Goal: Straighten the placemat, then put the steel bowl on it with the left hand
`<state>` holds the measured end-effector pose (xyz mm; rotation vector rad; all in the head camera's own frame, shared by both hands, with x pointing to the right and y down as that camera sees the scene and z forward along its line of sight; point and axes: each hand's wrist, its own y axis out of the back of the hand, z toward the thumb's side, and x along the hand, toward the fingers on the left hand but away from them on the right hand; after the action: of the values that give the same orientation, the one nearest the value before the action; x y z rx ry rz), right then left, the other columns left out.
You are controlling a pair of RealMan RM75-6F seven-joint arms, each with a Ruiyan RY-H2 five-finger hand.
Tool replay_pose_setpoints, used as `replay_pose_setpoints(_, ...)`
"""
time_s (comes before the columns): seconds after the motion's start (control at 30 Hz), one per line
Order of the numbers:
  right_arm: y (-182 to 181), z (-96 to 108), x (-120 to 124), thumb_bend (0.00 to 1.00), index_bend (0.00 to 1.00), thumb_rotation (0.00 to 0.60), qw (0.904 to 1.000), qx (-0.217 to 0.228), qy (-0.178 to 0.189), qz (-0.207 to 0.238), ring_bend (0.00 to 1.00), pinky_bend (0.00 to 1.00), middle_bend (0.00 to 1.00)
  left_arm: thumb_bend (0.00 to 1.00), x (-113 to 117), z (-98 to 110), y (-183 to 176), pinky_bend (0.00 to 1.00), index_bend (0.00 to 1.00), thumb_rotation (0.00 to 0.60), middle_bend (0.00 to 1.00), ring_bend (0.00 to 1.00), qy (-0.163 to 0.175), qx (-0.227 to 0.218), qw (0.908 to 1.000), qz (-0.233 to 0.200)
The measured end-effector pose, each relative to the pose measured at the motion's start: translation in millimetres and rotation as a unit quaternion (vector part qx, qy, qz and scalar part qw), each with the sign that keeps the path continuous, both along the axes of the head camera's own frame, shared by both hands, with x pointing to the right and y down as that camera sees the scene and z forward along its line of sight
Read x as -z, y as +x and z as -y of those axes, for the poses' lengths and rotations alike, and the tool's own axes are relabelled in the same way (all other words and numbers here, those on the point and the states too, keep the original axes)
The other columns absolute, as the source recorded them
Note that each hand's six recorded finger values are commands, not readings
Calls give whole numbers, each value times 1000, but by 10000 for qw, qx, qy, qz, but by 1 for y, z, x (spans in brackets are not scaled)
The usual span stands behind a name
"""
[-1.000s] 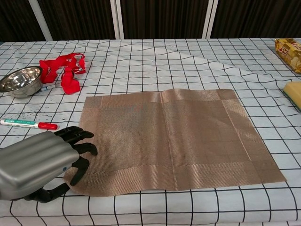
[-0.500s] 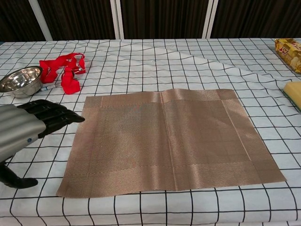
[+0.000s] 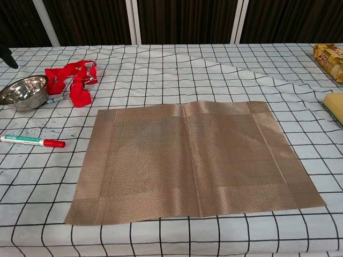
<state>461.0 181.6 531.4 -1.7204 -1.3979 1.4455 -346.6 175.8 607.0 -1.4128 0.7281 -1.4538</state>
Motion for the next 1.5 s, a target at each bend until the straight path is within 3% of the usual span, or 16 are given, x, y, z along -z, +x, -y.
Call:
replay_pose_setpoints(0.27, 0, 0, -1, 76, 7, 600, 10000, -6, -26, 3, 0, 144, 0, 186, -32, 36, -45, 72, 287, 600, 176, 23, -5, 417, 9970, 655)
replay_pose_setpoints(0.53, 1, 0, 0, 76, 7, 600, 10000, -52, -21, 14, 0, 144, 0, 185, -71, 57, -32, 86, 295, 600, 194, 43, -328, 387, 9965, 658)
replay_pose_setpoints(0.83, 2, 1, 1, 76, 7, 600, 10000, -92, -15, 32, 0, 144, 0, 190, -97, 65, -17, 92, 340, 600, 205, 44, -504, 343, 9956, 709)
replay_pose_setpoints(1.27, 3, 1, 0, 76, 7, 600, 9999, -113, -52, 48, 0, 145, 0, 198, -119, 75, -27, 97, 422, 600, 213, 44, -634, 655, 9910, 980)
replay_pose_setpoints(1.5, 4, 1, 0, 76, 7, 600, 9998, -154, -65, 55, 0, 144, 0, 262, -131, 81, -21, 98, 454, 600, 218, 45, -706, 647, 9896, 1077)
